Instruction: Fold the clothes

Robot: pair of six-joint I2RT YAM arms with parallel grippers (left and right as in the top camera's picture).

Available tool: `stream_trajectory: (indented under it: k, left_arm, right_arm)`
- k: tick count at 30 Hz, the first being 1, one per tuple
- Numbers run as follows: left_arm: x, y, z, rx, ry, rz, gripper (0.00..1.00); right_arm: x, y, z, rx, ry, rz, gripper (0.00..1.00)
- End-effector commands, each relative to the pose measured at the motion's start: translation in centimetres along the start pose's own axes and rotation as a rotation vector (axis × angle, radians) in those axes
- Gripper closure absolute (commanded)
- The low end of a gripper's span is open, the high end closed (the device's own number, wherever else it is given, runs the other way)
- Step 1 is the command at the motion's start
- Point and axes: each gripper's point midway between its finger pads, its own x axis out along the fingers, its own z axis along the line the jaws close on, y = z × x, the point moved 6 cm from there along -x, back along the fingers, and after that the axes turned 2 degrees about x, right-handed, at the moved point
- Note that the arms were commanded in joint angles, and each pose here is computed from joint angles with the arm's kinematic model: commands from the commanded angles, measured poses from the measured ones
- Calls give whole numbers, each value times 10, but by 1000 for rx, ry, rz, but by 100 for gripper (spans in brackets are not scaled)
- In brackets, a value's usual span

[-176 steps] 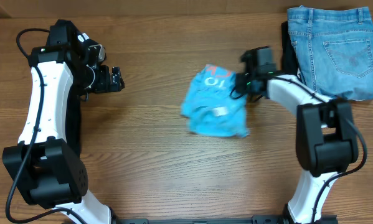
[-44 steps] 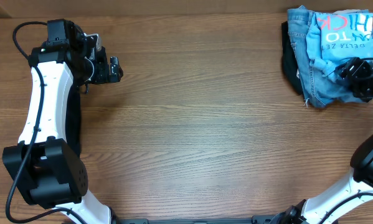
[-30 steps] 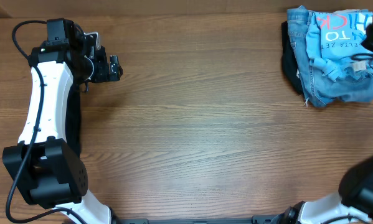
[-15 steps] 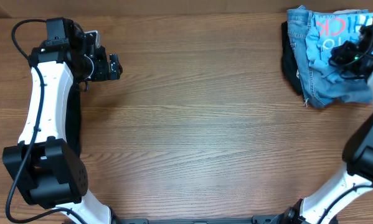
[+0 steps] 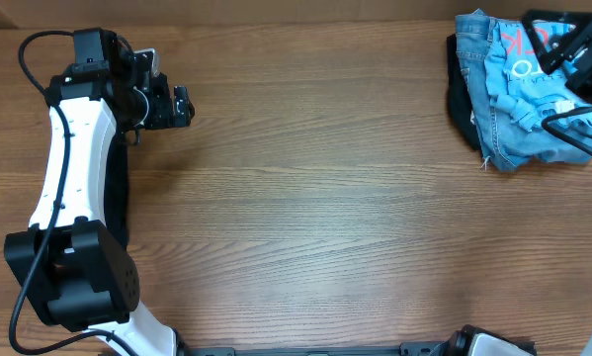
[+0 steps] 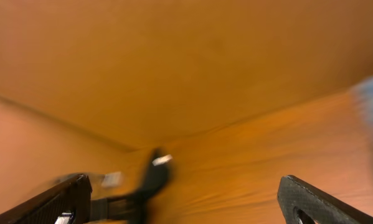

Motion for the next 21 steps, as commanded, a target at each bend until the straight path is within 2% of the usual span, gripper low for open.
stream_trajectory:
  k: [1,8,10,13,14,18,21]
  left_arm:
    - [-2,0,0,-9,1,-7,0]
    - [-2,0,0,-9,1,-7,0]
    - [-2,0,0,-9,1,-7,0]
    - [-2,0,0,-9,1,-7,0]
    - [-2,0,0,-9,1,-7,0]
    - [-2,0,0,-9,1,-7,0]
    - [-2,0,0,-9,1,-7,0]
  right_arm:
    - [-1,9,21,206,-100,75,0]
    - [0,6,14,195,-44,34,0]
    - [-5,9,14,37,21,-5,0]
    - [-14,38,19,-256,301,-69,0]
    - [-20,50,24,-340,333,-79,0]
    - [-43,92,16,-459,299,-150,0]
    - [-44,145,-30,-511,274,-251,0]
